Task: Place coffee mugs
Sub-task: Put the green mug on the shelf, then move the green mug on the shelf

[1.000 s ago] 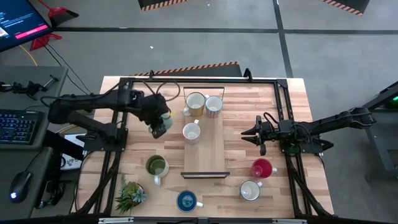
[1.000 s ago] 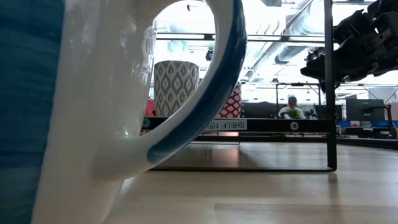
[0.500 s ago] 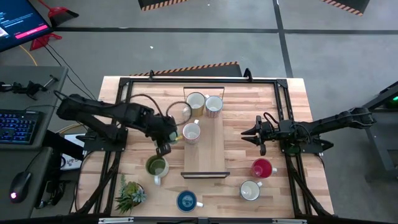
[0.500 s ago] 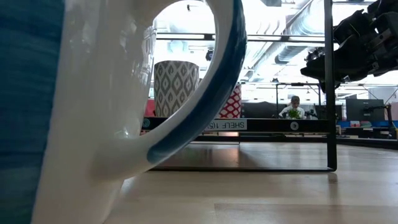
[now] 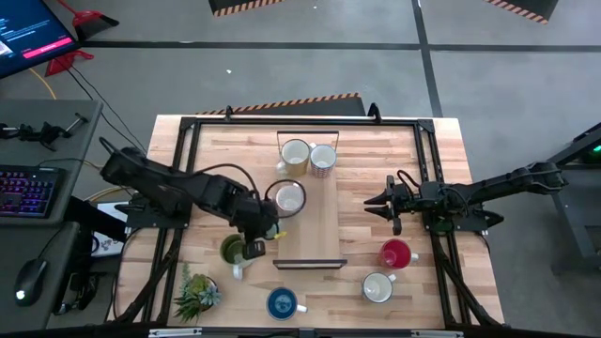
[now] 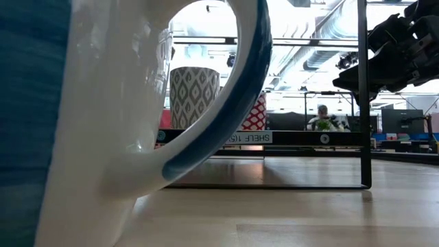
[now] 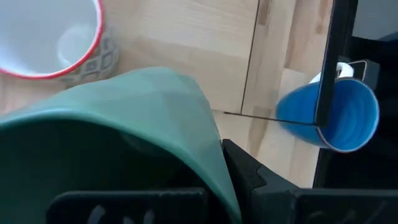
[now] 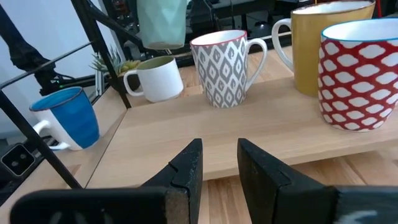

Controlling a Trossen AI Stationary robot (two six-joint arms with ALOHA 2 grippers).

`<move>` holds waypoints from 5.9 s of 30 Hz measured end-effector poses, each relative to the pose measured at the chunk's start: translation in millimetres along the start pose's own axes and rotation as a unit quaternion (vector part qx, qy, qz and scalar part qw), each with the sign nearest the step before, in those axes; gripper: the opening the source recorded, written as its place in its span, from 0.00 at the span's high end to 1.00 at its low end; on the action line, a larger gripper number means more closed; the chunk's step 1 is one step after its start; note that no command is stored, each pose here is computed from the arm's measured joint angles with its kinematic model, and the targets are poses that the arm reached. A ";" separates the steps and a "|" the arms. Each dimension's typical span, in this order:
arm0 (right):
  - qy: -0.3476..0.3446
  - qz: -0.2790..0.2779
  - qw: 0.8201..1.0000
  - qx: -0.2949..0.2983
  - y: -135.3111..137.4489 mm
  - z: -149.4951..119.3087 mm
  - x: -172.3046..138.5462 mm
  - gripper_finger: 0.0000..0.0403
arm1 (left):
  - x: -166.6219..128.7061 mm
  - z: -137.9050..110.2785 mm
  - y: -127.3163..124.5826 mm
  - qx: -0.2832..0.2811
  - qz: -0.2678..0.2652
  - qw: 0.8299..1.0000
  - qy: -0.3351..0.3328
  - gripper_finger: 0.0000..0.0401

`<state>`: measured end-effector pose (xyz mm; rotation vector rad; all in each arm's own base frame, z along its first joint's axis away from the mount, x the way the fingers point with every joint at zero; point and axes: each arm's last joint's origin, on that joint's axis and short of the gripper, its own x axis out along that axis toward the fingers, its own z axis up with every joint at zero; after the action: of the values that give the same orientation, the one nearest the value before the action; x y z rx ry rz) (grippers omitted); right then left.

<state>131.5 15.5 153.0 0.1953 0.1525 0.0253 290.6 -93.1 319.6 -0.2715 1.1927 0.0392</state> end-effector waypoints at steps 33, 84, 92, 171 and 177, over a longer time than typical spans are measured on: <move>-0.008 0.003 1.000 0.009 0.4 1.5 0.0 0.79 | 88.5 23.7 -18.2 0.042 -0.023 0.998 0.040 0.99; 0.001 0.015 1.000 0.003 0.9 0.2 -0.1 0.79 | 52.2 47.8 -22.8 0.052 0.029 0.998 0.002 0.83; 0.003 0.019 1.000 0.003 1.1 0.1 -0.1 0.79 | 38.4 41.7 -42.4 0.078 0.021 0.997 0.000 0.83; 0.002 0.028 1.000 0.009 1.7 0.3 -0.1 0.79 | 87.3 44.7 -33.7 0.105 0.092 0.988 0.060 0.94; 0.003 0.028 1.000 0.012 1.7 0.3 -0.1 0.79 | 87.1 47.2 -27.3 0.100 0.103 0.988 0.062 0.94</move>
<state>131.4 17.1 153.6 0.2239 0.1524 0.0802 370.8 -118.5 260.6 0.0266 1.3346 0.0836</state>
